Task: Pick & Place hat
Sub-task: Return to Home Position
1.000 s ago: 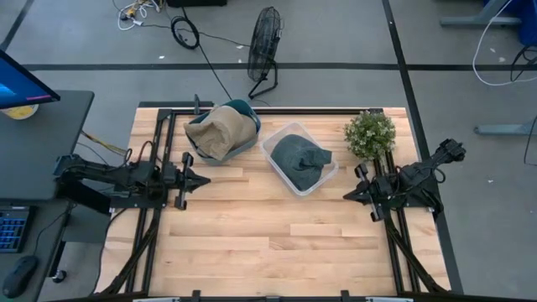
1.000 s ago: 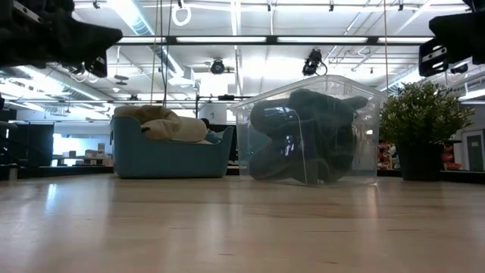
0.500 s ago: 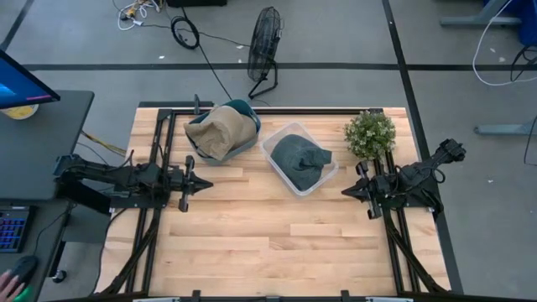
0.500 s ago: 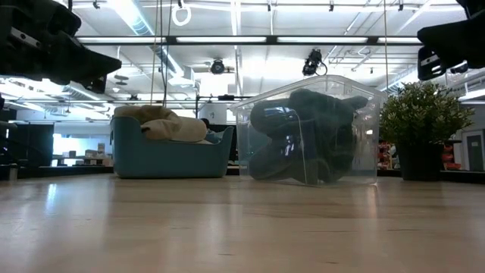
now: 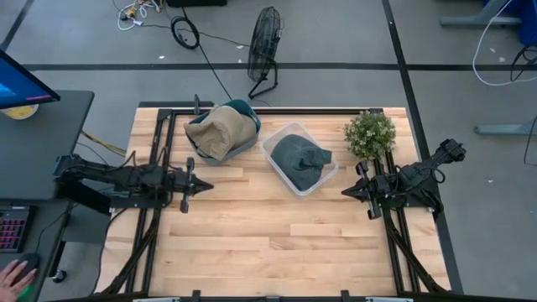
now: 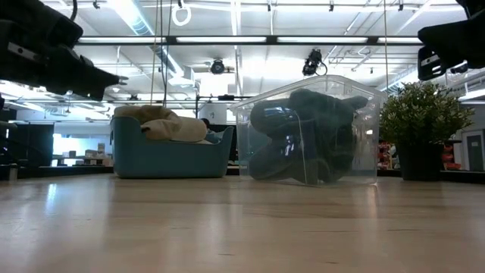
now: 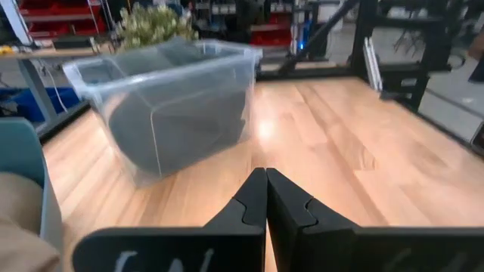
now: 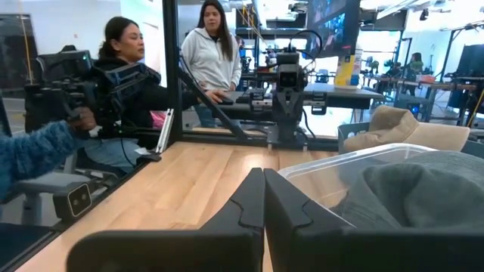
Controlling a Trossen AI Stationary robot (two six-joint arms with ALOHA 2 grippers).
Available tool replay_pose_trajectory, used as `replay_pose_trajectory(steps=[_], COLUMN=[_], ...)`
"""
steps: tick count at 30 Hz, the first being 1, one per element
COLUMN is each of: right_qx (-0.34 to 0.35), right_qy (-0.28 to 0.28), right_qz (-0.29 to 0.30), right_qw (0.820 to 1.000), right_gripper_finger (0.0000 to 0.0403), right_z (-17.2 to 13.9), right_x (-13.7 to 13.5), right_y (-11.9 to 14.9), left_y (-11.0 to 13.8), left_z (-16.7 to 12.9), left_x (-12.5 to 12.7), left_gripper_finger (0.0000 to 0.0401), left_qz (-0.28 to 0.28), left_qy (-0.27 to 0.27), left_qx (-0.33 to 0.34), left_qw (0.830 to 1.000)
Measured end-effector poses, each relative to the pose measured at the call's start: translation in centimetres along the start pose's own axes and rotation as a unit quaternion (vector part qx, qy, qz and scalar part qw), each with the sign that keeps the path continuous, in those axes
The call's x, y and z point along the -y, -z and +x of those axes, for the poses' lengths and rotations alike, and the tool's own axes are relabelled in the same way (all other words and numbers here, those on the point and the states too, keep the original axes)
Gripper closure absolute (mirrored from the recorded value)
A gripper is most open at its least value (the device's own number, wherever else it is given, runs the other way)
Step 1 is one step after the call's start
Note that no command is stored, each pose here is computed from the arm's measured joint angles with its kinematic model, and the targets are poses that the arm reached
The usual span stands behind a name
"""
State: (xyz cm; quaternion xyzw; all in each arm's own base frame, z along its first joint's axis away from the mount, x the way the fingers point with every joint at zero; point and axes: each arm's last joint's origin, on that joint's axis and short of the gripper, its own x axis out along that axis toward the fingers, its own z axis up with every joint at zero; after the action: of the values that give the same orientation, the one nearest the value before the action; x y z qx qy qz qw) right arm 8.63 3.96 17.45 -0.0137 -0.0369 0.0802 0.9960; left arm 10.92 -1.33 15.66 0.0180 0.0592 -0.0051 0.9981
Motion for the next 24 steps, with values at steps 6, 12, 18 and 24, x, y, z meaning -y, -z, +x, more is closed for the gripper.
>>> replay_pose_trajectory(steps=[6, 12, 18, 24], right_qx=[0.000, 0.000, 0.000, 0.000], right_qy=[0.000, 0.000, 0.000, 0.000], right_qz=[0.000, 0.000, 0.000, 0.000], right_qw=[1.000, 1.000, 1.000, 1.000], right_gripper_finger=[0.0399, 0.0399, 0.0399, 0.0390], right_z=[0.00, 0.00, 0.00, 0.00], right_x=[0.00, 0.00, 0.00, 0.00], right_y=[0.00, 0.00, 0.00, 0.00], left_y=[0.42, 0.43, 0.44, 0.44], left_z=[-0.01, -0.01, -0.01, -0.01], left_x=[0.01, 0.01, 0.01, 0.01], left_gripper_finger=[0.0398, 0.0398, 0.0398, 0.0398], left_qz=[-0.003, -0.039, -0.039, -0.039], left_qy=[0.001, 0.000, 0.000, 0.000], left_qx=[-0.022, -0.022, -0.022, -0.022], left_qw=[1.000, 0.999, 0.999, 0.999])
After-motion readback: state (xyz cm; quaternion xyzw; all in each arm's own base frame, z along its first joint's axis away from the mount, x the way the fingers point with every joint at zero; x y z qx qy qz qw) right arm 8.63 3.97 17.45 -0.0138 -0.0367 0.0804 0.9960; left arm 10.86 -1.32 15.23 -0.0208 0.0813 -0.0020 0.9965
